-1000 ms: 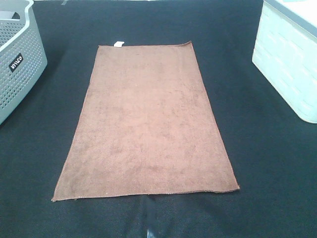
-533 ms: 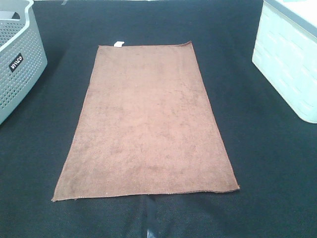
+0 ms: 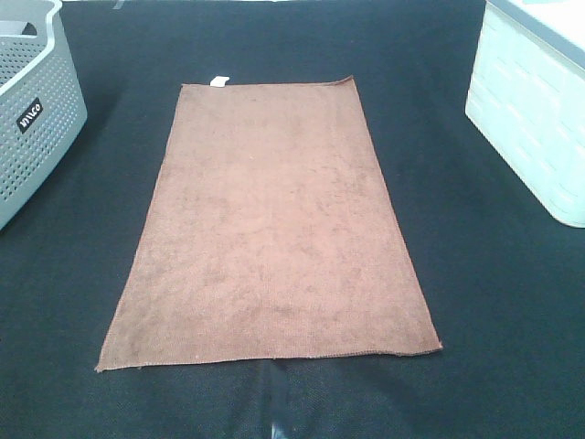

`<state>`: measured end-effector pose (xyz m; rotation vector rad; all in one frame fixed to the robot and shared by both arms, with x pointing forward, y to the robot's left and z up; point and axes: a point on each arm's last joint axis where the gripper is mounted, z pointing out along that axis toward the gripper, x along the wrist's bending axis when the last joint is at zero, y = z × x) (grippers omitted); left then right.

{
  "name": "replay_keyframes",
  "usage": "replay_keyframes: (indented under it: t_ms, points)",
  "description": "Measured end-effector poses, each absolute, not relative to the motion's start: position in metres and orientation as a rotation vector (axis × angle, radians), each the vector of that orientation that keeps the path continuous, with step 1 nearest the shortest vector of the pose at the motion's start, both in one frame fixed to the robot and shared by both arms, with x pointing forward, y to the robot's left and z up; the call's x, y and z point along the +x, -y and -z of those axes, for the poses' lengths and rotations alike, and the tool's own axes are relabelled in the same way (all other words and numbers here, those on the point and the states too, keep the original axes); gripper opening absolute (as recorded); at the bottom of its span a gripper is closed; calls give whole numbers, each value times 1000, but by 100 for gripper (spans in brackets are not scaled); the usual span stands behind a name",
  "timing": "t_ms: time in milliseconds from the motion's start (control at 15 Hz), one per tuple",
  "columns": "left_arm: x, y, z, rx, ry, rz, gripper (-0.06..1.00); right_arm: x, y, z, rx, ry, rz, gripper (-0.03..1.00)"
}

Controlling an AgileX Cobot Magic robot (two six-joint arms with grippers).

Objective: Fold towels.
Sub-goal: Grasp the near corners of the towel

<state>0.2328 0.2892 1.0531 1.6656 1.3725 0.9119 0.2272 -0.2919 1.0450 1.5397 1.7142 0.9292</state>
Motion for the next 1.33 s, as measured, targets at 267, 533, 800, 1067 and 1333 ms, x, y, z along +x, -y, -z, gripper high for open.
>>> replay_keyframes:
  t_ms: [267, 533, 800, 1067, 1333]
  points:
    - [233, -289, -1053, 1666, -1372, -912, 69, 227, 292, -1045, 1540, -1714, -929, 68]
    - [233, -289, -1053, 1666, -1372, -912, 69, 227, 292, -1045, 1540, -1714, -929, 68]
    - [233, -289, -1053, 1666, -1372, -912, 69, 227, 292, -1045, 1540, -1714, -929, 68]
    - [233, -289, -1053, 1666, -1372, -912, 69, 227, 292, -1045, 1540, -1714, -929, 68]
    - [233, -289, -1053, 1666, -1372, -912, 69, 227, 292, -1045, 1540, -1714, -929, 68]
